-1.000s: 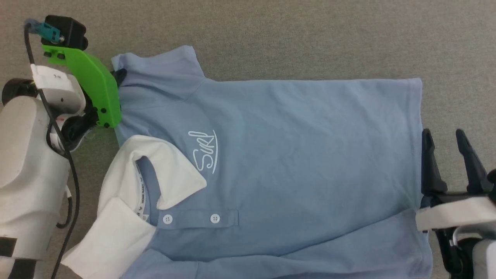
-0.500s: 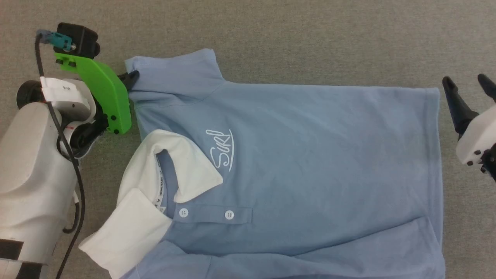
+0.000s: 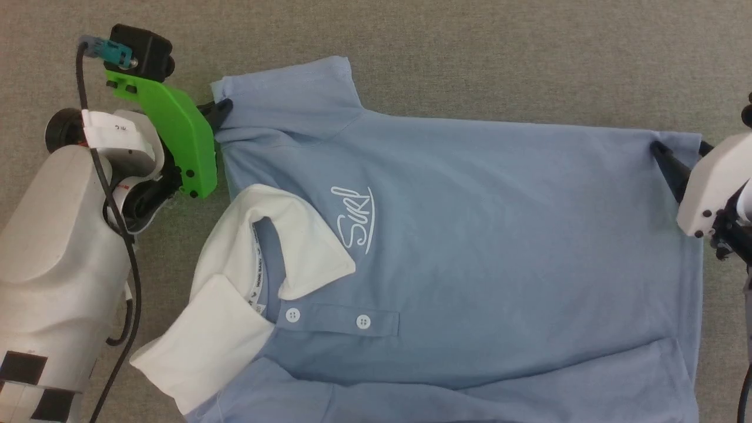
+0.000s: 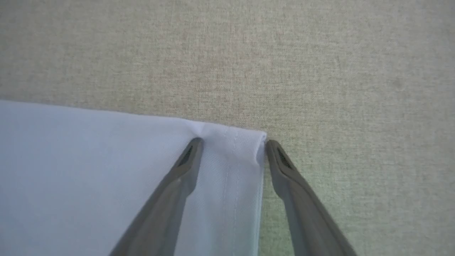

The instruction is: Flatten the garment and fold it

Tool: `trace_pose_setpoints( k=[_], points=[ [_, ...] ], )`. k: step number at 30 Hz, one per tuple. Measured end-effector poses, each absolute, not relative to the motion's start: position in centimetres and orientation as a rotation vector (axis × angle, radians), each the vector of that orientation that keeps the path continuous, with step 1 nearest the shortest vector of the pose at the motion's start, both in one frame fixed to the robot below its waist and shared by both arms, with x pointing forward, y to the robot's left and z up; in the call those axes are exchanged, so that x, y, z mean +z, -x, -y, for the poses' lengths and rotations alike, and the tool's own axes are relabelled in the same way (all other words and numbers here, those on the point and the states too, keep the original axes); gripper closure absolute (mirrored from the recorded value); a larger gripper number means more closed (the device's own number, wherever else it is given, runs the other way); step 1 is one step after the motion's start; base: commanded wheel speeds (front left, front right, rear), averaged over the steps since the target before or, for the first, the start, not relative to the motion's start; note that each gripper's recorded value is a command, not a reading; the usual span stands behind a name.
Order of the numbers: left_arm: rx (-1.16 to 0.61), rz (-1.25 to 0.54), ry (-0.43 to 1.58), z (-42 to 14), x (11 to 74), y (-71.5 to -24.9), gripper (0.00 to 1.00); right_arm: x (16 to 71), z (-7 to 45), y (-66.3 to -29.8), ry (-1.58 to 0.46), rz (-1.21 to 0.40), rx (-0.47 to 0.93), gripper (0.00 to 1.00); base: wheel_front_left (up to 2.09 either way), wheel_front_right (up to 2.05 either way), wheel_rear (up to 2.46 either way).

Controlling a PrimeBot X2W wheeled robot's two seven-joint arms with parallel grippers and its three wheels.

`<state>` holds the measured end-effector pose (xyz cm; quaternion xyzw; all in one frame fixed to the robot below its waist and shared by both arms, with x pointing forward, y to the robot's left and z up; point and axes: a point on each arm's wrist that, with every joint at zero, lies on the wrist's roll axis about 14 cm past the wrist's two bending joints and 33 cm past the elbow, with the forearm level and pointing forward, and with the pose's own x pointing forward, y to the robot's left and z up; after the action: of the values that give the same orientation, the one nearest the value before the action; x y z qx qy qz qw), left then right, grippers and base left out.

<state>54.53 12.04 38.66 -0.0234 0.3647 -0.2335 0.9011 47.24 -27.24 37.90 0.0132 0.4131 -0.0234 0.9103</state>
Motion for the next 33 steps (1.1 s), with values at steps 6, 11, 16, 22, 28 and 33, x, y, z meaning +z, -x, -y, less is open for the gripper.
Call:
trace_pose_setpoints(
  k=[6,11,16,22,28,33],
  points=[
    [-0.474,-0.723,0.061,-12.2,39.1,-54.8,1.00,38.0,26.9,-47.7,-0.027,-0.824,-0.036,1.00,0.00,0.00,0.00],
    [-0.468,-0.616,0.076,-12.1,41.2,-55.6,1.00,39.8,27.2,-48.7,-0.009,-0.728,-0.040,1.00,0.00,0.00,0.00],
    [-0.457,-0.471,0.082,-12.3,44.3,-56.3,1.00,42.8,27.5,-50.2,0.011,-0.606,-0.037,1.00,0.00,0.00,0.00],
    [-0.448,-0.308,0.092,-12.6,48.3,-56.5,1.00,45.3,27.2,-50.6,0.017,-0.521,-0.025,1.00,0.00,0.00,0.00],
    [-0.479,-0.209,0.094,-12.4,51.2,-54.3,1.00,47.2,26.0,-49.7,-0.017,-0.458,0.011,1.00,0.00,0.00,0.00],
    [-0.499,-0.182,0.123,-12.8,51.8,-50.0,1.00,48.1,24.9,-46.7,-0.073,-0.426,0.046,1.00,0.00,0.00,0.00]
  ],
)
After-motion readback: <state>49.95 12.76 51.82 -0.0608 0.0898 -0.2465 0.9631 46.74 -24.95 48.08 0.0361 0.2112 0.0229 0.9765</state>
